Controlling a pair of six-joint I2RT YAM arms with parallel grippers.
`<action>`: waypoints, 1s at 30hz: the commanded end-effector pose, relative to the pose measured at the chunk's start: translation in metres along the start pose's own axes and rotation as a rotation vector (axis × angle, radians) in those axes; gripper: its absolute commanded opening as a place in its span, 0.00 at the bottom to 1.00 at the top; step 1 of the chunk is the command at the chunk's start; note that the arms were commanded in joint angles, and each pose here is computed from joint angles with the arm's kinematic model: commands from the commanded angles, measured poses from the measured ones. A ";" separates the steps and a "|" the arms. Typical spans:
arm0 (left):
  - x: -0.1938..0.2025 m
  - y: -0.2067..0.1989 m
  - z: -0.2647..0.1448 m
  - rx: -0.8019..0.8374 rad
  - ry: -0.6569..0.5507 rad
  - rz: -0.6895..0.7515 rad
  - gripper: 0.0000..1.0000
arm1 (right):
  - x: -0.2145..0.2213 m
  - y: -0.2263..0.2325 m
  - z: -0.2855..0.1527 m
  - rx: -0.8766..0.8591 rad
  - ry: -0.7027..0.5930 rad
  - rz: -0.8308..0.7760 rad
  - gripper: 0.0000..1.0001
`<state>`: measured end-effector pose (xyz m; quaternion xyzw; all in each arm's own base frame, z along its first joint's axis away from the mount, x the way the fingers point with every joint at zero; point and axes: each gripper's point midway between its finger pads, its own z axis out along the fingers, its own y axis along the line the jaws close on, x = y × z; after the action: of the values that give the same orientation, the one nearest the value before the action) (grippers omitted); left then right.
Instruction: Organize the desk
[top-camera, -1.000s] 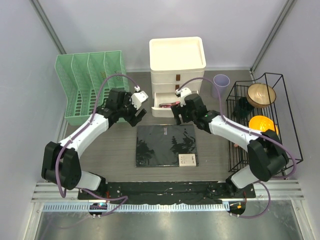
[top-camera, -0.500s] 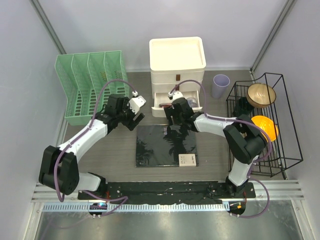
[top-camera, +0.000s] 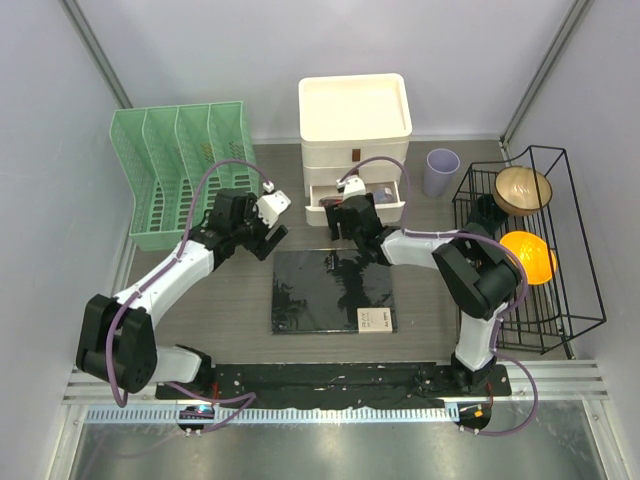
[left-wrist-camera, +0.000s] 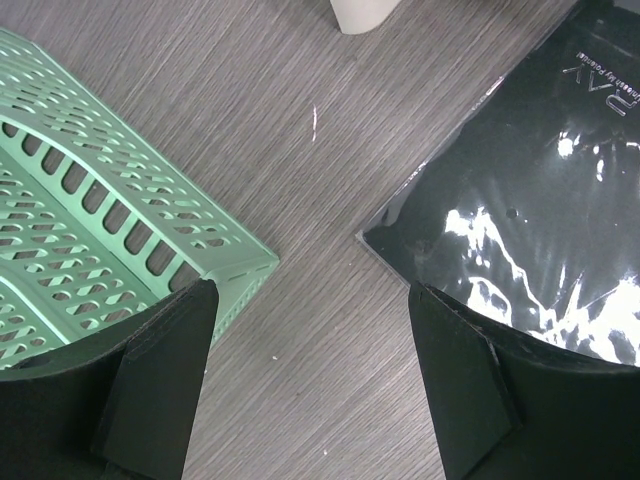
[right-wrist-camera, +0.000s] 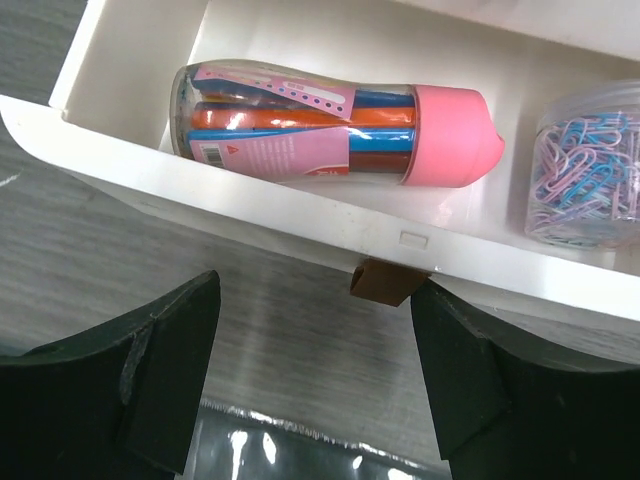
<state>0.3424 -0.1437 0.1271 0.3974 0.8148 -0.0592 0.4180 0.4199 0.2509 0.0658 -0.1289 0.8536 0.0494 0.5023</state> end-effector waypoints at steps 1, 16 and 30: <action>-0.012 0.009 -0.001 -0.039 -0.051 -0.013 0.82 | -0.052 -0.002 0.012 0.051 -0.194 0.059 0.81; 0.015 0.006 0.010 -0.024 0.026 0.078 0.84 | -0.090 0.004 0.050 0.109 -0.326 -0.015 0.82; 0.026 0.002 0.017 -0.005 0.047 0.109 0.84 | -0.108 0.004 0.064 0.144 -0.439 -0.059 0.86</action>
<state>0.3361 -0.1324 0.0936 0.4355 0.8130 -0.0311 0.3853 0.4964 0.2647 0.0605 -0.1362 0.7886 -0.0319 0.5987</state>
